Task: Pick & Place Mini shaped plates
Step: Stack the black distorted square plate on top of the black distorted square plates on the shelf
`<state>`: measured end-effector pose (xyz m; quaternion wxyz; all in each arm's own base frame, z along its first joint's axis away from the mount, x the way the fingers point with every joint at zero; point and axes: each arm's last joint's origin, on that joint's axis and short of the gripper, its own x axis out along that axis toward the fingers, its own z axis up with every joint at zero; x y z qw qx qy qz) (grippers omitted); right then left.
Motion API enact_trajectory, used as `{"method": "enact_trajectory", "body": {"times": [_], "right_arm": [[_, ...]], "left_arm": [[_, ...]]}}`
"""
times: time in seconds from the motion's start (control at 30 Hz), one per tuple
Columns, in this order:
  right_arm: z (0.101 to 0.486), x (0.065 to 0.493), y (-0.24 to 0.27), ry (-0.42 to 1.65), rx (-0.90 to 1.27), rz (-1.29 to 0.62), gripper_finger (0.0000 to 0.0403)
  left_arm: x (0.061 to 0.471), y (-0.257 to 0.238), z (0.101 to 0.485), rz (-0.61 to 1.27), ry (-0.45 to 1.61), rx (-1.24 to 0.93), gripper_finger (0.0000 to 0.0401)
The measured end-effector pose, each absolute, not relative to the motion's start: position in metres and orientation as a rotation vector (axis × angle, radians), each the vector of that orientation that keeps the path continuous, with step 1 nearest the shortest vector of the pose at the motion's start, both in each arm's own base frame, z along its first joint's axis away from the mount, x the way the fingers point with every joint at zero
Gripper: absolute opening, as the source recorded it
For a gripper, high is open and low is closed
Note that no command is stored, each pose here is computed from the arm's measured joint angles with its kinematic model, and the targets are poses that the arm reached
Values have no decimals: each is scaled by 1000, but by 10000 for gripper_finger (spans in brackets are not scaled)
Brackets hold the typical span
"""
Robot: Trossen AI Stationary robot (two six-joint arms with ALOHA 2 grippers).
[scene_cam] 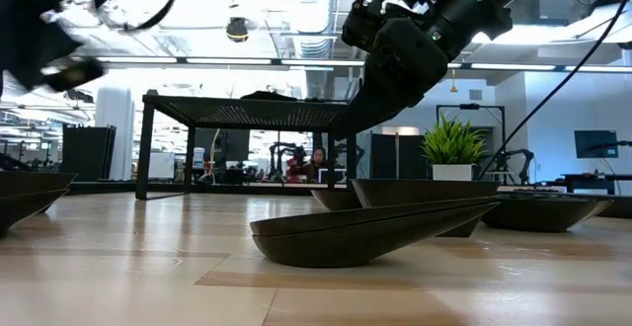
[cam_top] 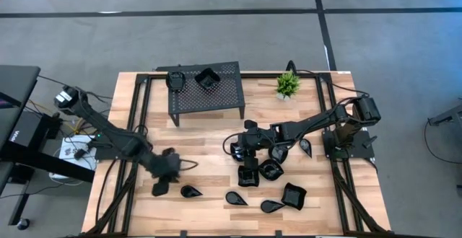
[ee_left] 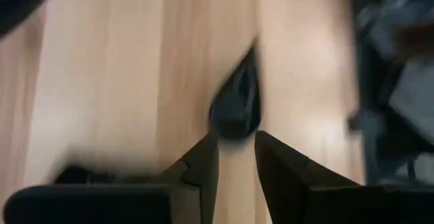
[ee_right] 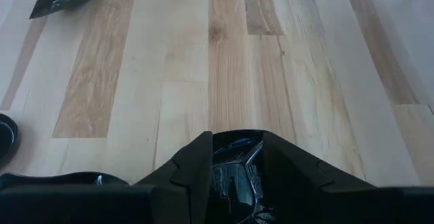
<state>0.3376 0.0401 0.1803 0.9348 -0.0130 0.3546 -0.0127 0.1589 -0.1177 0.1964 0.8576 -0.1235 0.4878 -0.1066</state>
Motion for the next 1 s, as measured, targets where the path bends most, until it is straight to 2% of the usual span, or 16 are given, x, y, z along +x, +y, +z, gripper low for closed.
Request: {"method": "enact_trajectory", "body": {"times": [0.17, 0.27, 0.43, 0.83, 1.0], "right_arm": [[181, 339, 34, 714, -87, -16, 127], [183, 341, 30, 687, -109, -18, 127], [184, 343, 20, 676, -103, -44, 127], [184, 343, 6, 681, -88, -83, 127], [184, 343, 7, 681, -88, -83, 127]], "left_arm": [[129, -117, 184, -104, 1259, -162, 103], [127, -116, 183, -49, 1234, -121, 103], [133, -122, 185, -83, 1177, -165, 103], [144, -133, 154, -32, 1310, -85, 102], [146, -136, 143, -52, 1343, -4, 75]]}}
